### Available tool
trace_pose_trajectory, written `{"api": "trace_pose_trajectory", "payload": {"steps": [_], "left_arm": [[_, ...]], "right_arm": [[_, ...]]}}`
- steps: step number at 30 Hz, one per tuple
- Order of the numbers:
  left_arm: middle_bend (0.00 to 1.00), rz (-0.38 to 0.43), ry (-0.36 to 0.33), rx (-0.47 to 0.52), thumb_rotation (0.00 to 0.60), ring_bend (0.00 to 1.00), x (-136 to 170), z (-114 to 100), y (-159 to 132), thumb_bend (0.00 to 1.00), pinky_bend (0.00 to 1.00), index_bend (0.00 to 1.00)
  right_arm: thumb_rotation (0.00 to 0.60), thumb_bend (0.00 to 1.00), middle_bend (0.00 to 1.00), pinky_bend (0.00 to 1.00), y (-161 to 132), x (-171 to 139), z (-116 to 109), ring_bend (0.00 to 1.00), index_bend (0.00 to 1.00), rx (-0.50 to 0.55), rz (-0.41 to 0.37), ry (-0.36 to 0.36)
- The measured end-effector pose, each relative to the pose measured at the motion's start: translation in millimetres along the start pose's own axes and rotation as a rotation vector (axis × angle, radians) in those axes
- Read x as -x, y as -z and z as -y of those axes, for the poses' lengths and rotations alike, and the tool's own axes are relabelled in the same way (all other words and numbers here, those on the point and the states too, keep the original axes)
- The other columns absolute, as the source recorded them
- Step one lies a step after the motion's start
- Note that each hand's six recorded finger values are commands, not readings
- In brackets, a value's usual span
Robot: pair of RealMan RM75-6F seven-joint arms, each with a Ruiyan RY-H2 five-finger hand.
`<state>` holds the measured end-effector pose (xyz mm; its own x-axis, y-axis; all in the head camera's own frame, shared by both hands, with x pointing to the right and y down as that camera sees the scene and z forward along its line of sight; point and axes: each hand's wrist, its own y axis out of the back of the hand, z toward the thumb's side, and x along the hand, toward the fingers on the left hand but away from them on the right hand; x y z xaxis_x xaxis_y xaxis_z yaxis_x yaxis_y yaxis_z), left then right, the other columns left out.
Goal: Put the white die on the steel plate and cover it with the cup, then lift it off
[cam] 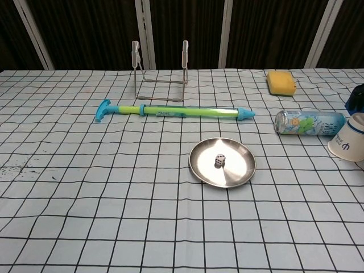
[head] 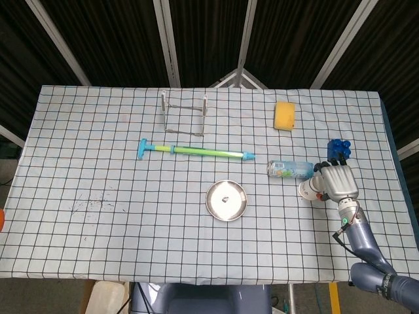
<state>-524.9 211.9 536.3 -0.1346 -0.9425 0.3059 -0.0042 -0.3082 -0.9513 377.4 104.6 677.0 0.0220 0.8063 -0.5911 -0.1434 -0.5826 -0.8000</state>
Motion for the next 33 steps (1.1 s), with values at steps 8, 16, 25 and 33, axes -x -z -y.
{"api": "trace_pose_trajectory", "payload": {"steps": [8, 16, 25, 33], "left_arm": [[0.0, 0.003, 0.005, -0.004, 0.6, 0.0, -0.5, 1.8, -1.4, 0.68, 0.09, 0.2], [0.0, 0.005, 0.004, -0.006, 0.6, 0.0, -0.8, 2.1, -2.3, 0.68, 0.09, 0.2], [0.0, 0.006, 0.003, -0.005, 0.6, 0.0, -0.9, 2.0, -2.2, 0.68, 0.09, 0.2], [0.0, 0.006, 0.001, -0.003, 0.6, 0.0, -0.9, 1.4, -1.8, 0.68, 0.09, 0.2]], "right_arm": [[0.6, 0.1, 0.41, 0.0, 2.3, 0.2, 3.9, 0.22, 0.41, -0.004, 0.003, -0.01], [0.6, 0.1, 0.43, 0.0, 1.9, -0.6, 5.4, 0.23, 0.42, -0.001, -0.002, -0.012], [0.6, 0.15, 0.45, 0.0, -2.7, -0.5, 3.6, 0.24, 0.43, 0.001, -0.017, -0.002], [0.6, 0.3, 0.5, 0.0, -6.0, -0.2, -0.2, 0.27, 0.52, -0.005, -0.026, 0.016]]}}
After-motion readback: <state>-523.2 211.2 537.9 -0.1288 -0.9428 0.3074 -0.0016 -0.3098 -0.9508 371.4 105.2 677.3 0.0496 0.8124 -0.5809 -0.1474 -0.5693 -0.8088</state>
